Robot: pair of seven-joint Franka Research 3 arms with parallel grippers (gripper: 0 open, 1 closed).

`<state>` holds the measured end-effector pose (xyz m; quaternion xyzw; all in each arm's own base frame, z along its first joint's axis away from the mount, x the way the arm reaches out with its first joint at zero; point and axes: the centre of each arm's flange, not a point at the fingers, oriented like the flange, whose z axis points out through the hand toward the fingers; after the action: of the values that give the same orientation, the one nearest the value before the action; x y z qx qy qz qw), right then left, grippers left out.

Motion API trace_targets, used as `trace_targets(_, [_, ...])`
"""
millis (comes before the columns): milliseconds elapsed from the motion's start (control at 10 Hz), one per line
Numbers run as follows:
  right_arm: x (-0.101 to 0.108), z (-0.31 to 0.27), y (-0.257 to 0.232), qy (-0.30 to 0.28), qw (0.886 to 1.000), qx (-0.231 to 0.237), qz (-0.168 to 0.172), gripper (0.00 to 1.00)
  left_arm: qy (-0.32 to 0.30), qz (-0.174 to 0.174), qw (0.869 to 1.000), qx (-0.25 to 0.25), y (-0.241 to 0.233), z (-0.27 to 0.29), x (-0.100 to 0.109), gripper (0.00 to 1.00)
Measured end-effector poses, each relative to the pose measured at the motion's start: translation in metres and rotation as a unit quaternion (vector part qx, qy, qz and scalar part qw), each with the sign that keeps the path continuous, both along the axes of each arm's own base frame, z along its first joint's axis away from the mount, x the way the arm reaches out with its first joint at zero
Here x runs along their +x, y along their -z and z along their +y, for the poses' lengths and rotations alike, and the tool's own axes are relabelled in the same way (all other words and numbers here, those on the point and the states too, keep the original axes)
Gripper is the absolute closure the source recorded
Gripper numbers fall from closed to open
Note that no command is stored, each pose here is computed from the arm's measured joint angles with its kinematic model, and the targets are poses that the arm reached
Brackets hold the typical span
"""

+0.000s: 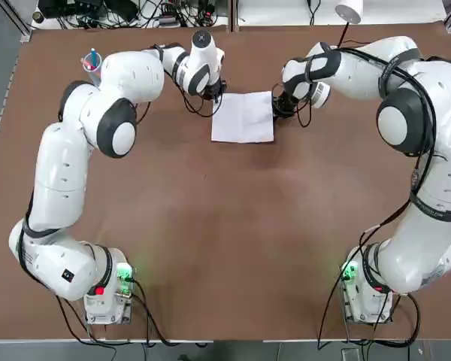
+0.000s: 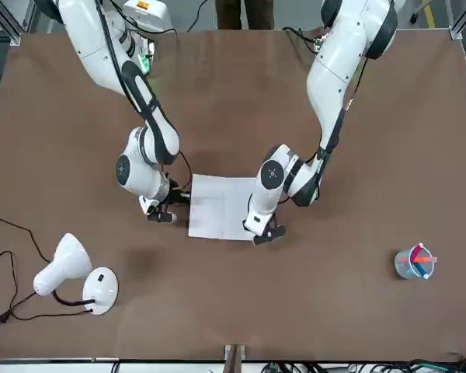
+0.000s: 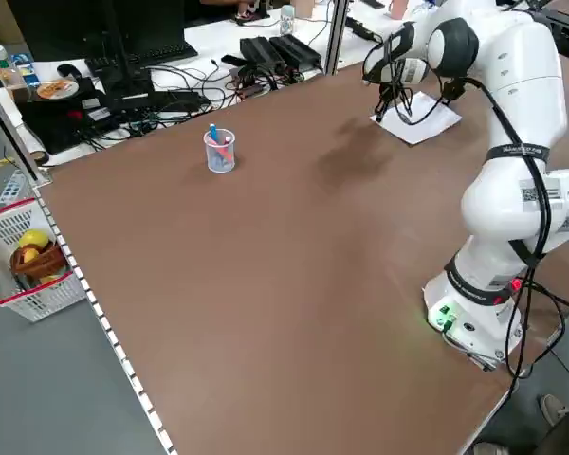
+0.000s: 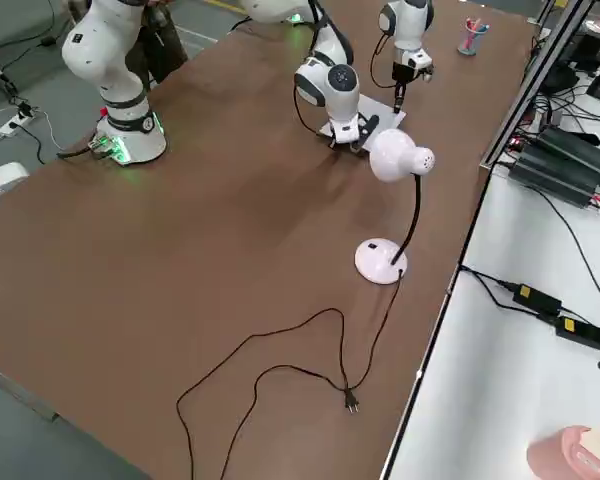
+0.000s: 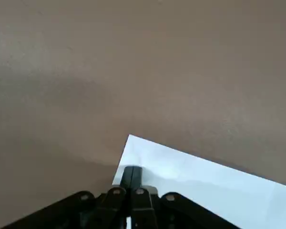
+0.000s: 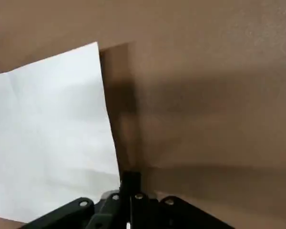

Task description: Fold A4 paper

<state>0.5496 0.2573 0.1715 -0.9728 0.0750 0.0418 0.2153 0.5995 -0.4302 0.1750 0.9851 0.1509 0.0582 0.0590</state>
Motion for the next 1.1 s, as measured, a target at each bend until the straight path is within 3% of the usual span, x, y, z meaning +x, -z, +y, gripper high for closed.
trace_targets(1100, [0.009, 0.02, -0.043, 0.012, 0.999, 0.053, 0.003, 0.99, 0.0, 0.0, 1.0, 0.0, 0.0, 0.0, 0.0, 0.99])
